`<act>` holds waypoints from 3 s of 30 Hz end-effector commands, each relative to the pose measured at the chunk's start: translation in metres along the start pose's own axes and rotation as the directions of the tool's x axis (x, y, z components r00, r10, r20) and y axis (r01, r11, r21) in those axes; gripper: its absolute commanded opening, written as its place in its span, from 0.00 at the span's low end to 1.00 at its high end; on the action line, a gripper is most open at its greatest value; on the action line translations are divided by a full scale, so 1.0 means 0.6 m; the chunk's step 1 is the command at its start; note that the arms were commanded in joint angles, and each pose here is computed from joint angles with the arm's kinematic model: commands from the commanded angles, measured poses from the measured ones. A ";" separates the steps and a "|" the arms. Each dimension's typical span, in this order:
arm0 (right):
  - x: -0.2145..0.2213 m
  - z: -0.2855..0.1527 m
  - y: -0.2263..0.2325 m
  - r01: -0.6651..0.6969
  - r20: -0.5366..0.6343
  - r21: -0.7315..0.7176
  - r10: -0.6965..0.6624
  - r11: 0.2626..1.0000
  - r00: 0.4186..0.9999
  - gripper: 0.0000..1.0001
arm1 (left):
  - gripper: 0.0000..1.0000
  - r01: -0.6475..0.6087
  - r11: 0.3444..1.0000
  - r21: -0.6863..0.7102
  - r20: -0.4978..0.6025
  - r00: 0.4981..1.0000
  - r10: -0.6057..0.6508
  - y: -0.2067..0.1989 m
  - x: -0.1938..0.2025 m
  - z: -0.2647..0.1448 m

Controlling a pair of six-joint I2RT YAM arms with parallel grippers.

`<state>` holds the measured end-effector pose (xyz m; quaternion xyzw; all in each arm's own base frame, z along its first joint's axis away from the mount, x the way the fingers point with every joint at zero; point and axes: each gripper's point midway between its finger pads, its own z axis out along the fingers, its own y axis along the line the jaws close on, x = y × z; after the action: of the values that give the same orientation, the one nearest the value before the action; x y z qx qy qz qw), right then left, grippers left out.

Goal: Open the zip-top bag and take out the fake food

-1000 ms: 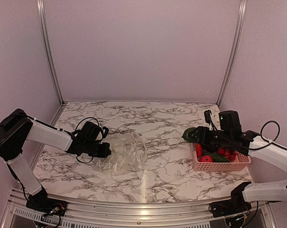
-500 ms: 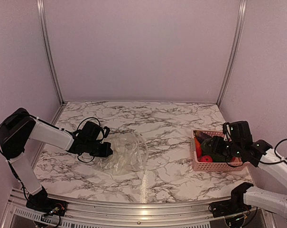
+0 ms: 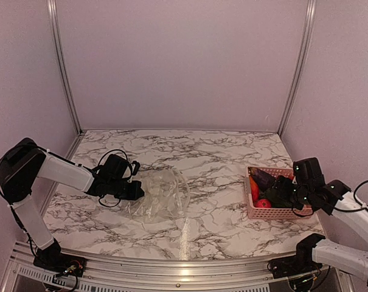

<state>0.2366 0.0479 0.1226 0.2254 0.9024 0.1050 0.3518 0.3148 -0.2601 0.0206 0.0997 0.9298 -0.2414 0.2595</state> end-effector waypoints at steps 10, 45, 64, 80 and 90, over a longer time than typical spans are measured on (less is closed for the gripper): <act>-0.073 -0.051 0.072 0.134 0.122 -0.148 -0.117 0.980 0.986 0.99 | 0.00 -0.017 0.999 0.037 0.023 1.000 0.016 -0.007 -0.003 -0.015; 0.032 0.180 0.595 0.384 0.034 -0.742 -0.541 0.549 0.840 0.83 | 0.66 0.206 0.944 0.260 0.306 0.909 -0.282 0.057 -0.147 -0.139; 0.148 0.271 0.610 0.241 -0.119 -0.855 -0.625 0.460 0.771 0.76 | 0.51 0.182 0.926 0.331 0.125 0.964 -0.234 0.011 -0.112 -0.047; 0.155 0.222 0.599 0.219 -0.096 -0.893 -0.643 0.392 0.760 0.00 | 0.00 0.180 0.926 0.332 0.128 0.964 -0.233 0.009 -0.100 -0.050; 0.061 0.191 0.571 0.306 0.011 -0.842 -0.554 0.444 0.833 0.00 | 0.00 0.175 0.952 0.250 0.181 0.958 -0.224 0.040 -0.102 -0.071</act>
<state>0.3883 0.3916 0.1122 -0.2354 0.8206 0.4589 0.2463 0.3564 -0.2365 0.0761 0.0148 0.8611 -0.4087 0.3020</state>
